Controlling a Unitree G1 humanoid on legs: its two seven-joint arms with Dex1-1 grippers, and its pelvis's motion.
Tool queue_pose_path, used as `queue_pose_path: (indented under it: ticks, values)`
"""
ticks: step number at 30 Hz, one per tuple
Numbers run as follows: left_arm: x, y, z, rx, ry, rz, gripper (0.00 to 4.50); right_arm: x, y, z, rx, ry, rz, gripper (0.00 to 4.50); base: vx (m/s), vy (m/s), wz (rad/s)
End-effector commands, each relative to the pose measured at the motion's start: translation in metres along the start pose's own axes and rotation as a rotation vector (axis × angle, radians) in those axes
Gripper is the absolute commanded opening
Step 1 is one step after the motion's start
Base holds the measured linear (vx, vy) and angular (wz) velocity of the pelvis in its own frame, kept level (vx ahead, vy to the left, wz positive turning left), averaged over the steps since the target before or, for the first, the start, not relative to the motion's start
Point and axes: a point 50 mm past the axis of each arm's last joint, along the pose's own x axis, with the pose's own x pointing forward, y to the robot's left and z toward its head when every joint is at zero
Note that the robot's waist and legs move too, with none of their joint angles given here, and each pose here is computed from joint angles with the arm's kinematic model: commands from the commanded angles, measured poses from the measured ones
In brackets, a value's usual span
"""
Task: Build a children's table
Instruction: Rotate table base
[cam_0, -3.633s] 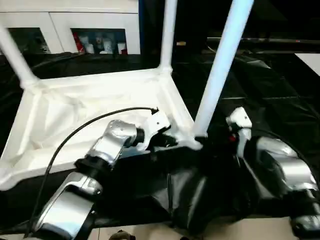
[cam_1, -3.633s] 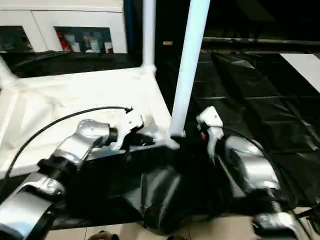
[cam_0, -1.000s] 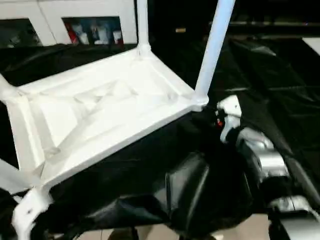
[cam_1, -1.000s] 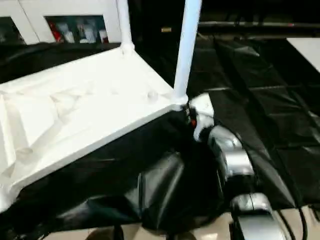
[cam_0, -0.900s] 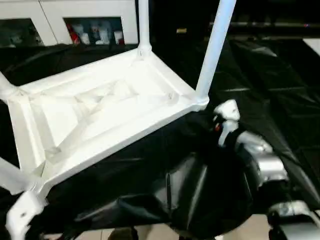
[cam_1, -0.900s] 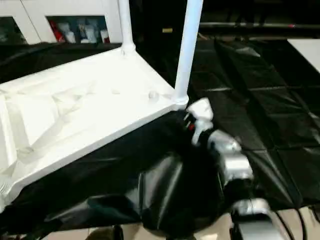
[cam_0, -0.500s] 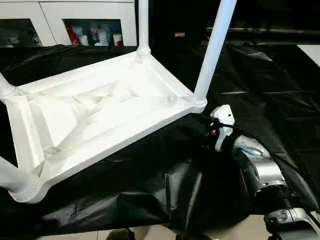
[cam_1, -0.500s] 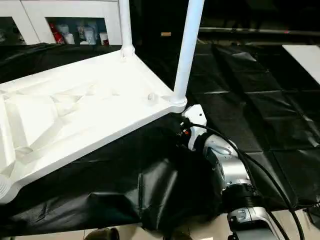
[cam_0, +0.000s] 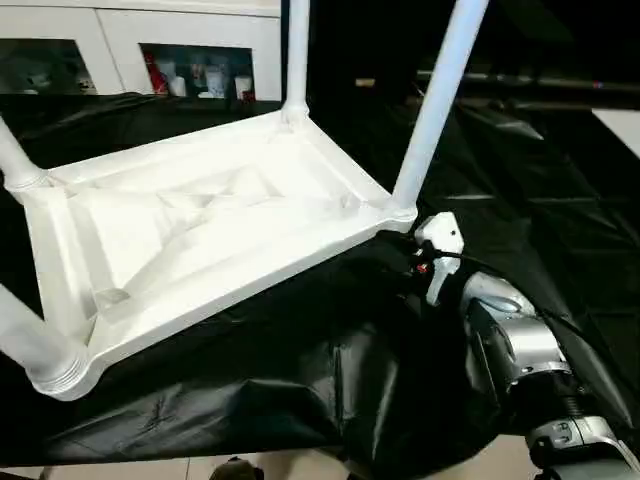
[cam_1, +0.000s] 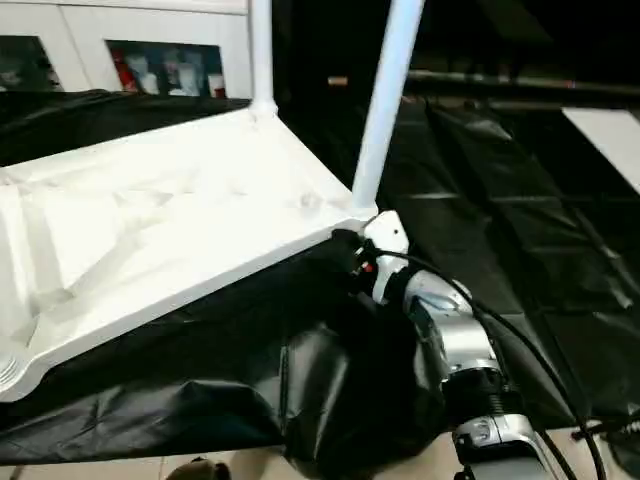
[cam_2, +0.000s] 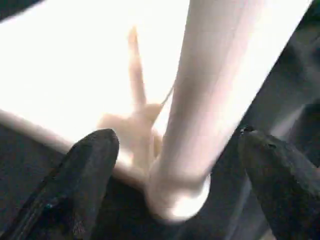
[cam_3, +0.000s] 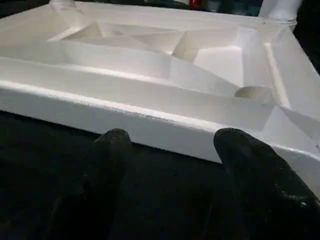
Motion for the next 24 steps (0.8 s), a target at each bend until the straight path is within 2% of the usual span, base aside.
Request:
queue_pose_path:
  ticks: [1,9,11,14,16,18,19,21,22,24]
  values:
    - [0.014,-0.010,0.003,-0.024,-0.046,-0.099,4.32,-0.002,0.001,-0.005,-0.006,0.017,-0.009,3.16,0.000,0.000,0.00]
    - [0.064,-0.029,0.009,-0.050,-0.207,-0.262,4.32,0.003,-0.003,-0.014,-0.014,0.078,-0.092,3.16,0.000,0.000,0.00]
    - [0.087,-0.042,0.014,-0.079,-0.288,-0.340,4.32,0.009,-0.006,-0.018,-0.003,0.110,-0.169,3.16,0.000,0.000,0.00]
    - [0.104,-0.053,0.021,-0.088,-0.336,-0.389,4.32,0.012,-0.008,-0.020,0.007,0.121,-0.217,3.16,0.000,0.000,0.00]
    - [0.129,-0.076,0.026,-0.109,-0.361,-0.531,4.32,0.017,-0.011,-0.019,0.031,0.113,-0.264,3.16,0.000,0.000,0.00]
    - [0.143,-0.089,0.027,-0.117,-0.360,-0.613,4.32,0.021,-0.010,-0.018,0.036,0.111,-0.264,3.16,0.000,0.000,0.00]
    - [0.145,-0.090,0.027,-0.118,-0.360,-0.620,4.32,0.021,-0.010,-0.018,0.036,0.111,-0.263,3.16,0.000,0.000,0.00]
    - [0.166,-0.112,0.029,-0.128,-0.339,-0.725,4.32,0.027,-0.007,-0.017,0.031,0.110,-0.235,3.16,0.000,0.000,0.00]
    - [0.166,-0.112,0.029,-0.128,-0.338,-0.729,4.32,0.027,-0.006,-0.017,0.031,0.110,-0.233,3.16,0.000,0.000,0.00]
    - [0.188,-0.128,0.030,-0.117,-0.306,-0.772,4.32,0.033,-0.002,-0.018,0.028,0.113,-0.204,3.16,0.000,0.000,0.00]
